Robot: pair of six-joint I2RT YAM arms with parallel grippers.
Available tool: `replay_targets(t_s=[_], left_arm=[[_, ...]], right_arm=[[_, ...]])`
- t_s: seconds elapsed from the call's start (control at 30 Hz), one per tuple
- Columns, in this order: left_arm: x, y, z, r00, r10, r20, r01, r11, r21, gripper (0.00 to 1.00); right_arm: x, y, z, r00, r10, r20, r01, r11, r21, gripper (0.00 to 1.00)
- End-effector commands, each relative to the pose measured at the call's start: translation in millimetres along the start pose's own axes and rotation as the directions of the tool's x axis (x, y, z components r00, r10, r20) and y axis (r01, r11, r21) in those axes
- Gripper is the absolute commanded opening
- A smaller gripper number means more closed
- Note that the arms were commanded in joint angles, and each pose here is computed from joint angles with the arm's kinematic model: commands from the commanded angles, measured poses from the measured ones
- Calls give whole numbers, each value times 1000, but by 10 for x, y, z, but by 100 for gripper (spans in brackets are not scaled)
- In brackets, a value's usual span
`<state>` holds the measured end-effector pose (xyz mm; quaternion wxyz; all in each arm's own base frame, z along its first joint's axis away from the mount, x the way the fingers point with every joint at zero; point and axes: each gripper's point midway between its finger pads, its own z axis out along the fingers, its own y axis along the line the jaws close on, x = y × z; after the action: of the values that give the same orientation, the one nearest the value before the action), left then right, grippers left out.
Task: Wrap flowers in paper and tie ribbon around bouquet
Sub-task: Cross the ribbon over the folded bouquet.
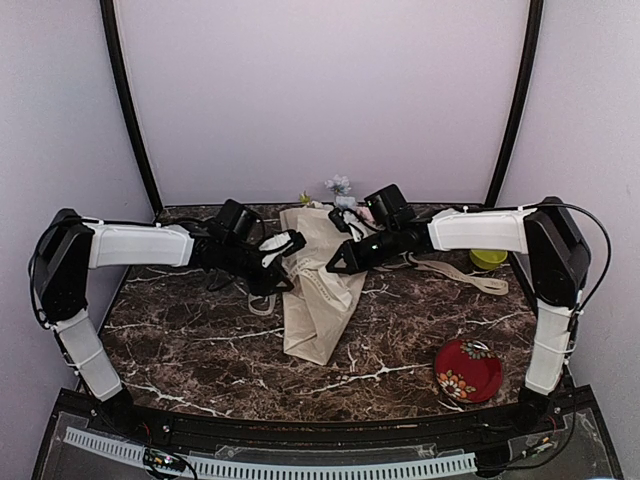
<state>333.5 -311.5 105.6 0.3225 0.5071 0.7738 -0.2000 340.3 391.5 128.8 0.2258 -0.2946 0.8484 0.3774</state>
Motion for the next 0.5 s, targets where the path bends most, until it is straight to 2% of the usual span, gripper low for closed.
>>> replay_targets(t_s=[0.0,0.1,0.23,0.3,0.33,0.47], left_arm=[[70,189,95,997,7,-73,-13,997,-73,33],[117,272,107,996,0,-92,-11,993,-119,22],[160,474,4,996,-36,-77,22,984,-179,17],[138,406,-56,998,-40,-54,33,992,-124,25],[100,341,-108,999,-38,-27,35,996,-76,32],[-33,201,-355,990,-71,120,61,994,85,54]], right_arm=[[-122,27,-60,999,-9,44,9,1000,-4,0],[-114,-39,-64,999,-3,45,2,1000,24,0],[-42,-232,-62,999,29,28,-31,996,87,1],[-6,-285,-61,999,36,20,-38,994,102,3],[10,-286,-56,999,34,16,-36,994,99,3],[52,-247,-29,999,35,2,-35,997,71,5]])
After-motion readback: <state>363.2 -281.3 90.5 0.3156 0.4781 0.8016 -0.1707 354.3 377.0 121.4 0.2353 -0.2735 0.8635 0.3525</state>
